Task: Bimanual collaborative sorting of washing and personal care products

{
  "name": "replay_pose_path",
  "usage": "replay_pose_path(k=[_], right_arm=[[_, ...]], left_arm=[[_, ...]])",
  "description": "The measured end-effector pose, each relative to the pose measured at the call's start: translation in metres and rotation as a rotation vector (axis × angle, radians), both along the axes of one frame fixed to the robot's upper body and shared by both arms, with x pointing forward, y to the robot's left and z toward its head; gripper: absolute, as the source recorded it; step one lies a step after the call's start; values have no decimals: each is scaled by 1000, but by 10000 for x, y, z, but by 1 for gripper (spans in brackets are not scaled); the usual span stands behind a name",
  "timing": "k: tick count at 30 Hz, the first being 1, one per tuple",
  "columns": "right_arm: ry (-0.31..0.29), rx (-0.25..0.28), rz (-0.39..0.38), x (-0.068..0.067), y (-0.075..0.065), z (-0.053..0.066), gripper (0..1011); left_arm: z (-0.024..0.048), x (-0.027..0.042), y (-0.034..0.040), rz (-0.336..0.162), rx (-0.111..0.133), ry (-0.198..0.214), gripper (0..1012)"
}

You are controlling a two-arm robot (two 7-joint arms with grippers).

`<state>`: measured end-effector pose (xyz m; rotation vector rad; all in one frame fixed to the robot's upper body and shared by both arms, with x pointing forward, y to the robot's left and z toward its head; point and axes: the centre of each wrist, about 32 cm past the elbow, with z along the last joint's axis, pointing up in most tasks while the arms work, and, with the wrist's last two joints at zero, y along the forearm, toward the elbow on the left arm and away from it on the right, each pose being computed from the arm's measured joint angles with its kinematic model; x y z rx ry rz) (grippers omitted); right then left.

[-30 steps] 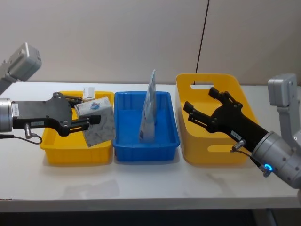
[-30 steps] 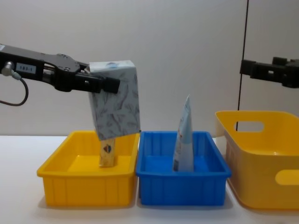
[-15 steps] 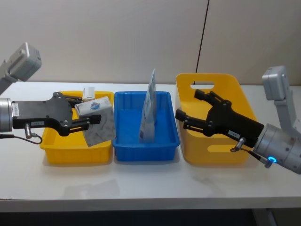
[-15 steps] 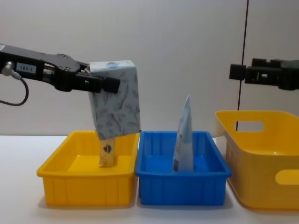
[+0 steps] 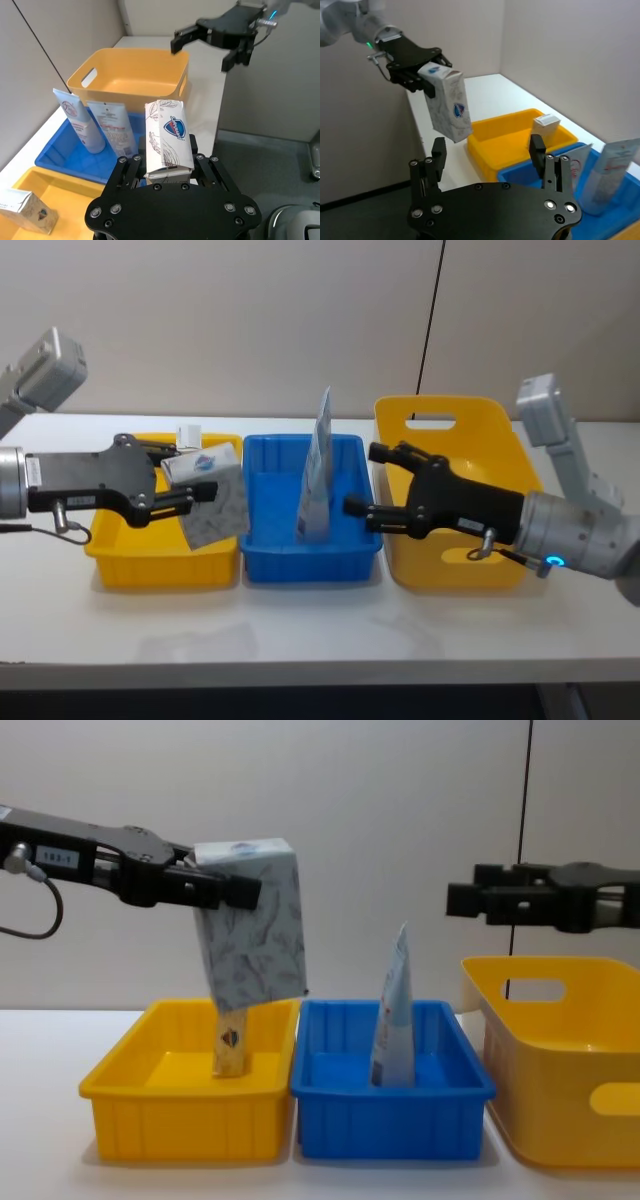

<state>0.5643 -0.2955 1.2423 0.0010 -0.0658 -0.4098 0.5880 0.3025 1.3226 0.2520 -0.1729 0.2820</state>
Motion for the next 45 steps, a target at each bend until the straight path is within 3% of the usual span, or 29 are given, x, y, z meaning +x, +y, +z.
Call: replay_pose_path(k=[9,16,31,45], right_arm=[[7,-22,84,188,67,-6,1002],[11,-47,146,321,127,-10,1002],[9,-62,189,394,217,-4,1002],[-1,-59,215,403,335,3,1002]], left_arm=[[37,-4,-30,-34,-19,-11,377],[90,24,-101,-92,-43,-17,378],[96,68,-196,-144,-80,-8,378],[32,64,-304,-176,-113,13,377]])
